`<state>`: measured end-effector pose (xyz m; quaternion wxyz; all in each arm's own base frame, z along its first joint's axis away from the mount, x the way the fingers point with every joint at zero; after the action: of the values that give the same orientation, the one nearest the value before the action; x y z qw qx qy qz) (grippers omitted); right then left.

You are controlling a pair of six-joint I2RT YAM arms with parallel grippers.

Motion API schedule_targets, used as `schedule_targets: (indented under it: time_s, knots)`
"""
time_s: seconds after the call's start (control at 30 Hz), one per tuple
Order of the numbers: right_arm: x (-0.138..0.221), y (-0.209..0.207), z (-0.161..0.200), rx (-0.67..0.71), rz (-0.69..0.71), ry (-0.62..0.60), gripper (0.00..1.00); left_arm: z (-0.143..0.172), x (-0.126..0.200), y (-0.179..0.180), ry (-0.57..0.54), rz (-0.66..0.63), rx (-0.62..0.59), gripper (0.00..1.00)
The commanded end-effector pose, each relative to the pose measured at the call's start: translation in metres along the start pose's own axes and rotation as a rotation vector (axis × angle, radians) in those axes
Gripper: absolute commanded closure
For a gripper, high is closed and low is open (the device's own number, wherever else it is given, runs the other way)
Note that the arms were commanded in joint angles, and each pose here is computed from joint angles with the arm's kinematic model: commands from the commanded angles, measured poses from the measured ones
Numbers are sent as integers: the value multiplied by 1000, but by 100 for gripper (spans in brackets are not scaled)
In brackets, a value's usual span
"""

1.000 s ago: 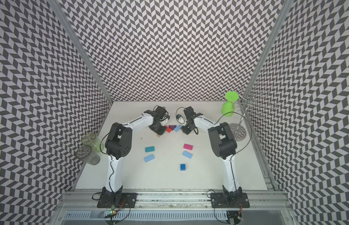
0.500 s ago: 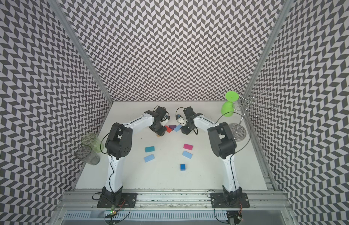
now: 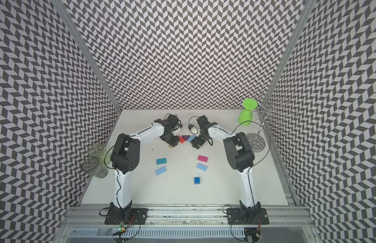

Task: Assemble a heart with building blocks
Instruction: Assemble the building block at the center of the board.

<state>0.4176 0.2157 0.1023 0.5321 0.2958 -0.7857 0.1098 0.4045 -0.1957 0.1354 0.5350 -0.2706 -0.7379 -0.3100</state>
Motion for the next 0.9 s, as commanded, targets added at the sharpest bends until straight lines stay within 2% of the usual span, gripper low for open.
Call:
schedule_targets:
  time_s: [0.0,0.13,0.23,0.37,0.43,0.5,0.63,0.7,0.87]
  knots:
    - [44,11,-8,14,-7,-63,1,-11,61,19,-151,-84,80,36]
    - [109,28,-6,7,10,-217,0,-2,104,24,-243,-163,265,32]
    - [141,43,20,18,-21,-301,1,18,126,18,-300,-127,521,28]
    - [135,58,75,108,-60,-274,1,53,122,-16,-378,115,889,28]
    - [124,56,95,128,-16,-224,4,74,108,-37,-391,235,1060,28]
    - [113,52,107,165,69,-180,9,100,91,-52,-362,288,1222,28]
    - [105,44,105,164,164,-166,13,133,71,-65,-276,257,1369,27]
    - [98,41,104,165,172,-126,16,139,69,-65,-259,235,1407,27]
    - [80,46,101,173,161,-67,17,140,66,-65,-247,226,1450,26]
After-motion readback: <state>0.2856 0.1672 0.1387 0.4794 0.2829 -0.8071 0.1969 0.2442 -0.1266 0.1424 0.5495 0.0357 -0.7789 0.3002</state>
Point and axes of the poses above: each gripper's point midway between its finger pads, its own x axis back along the fingers, its own y axis along the line the jaws close on, z = x × y, the point moved 8 cm from there along x, back along the fingers, and after that the axes turned 15 degrees about -x, right-handed, at the moved point
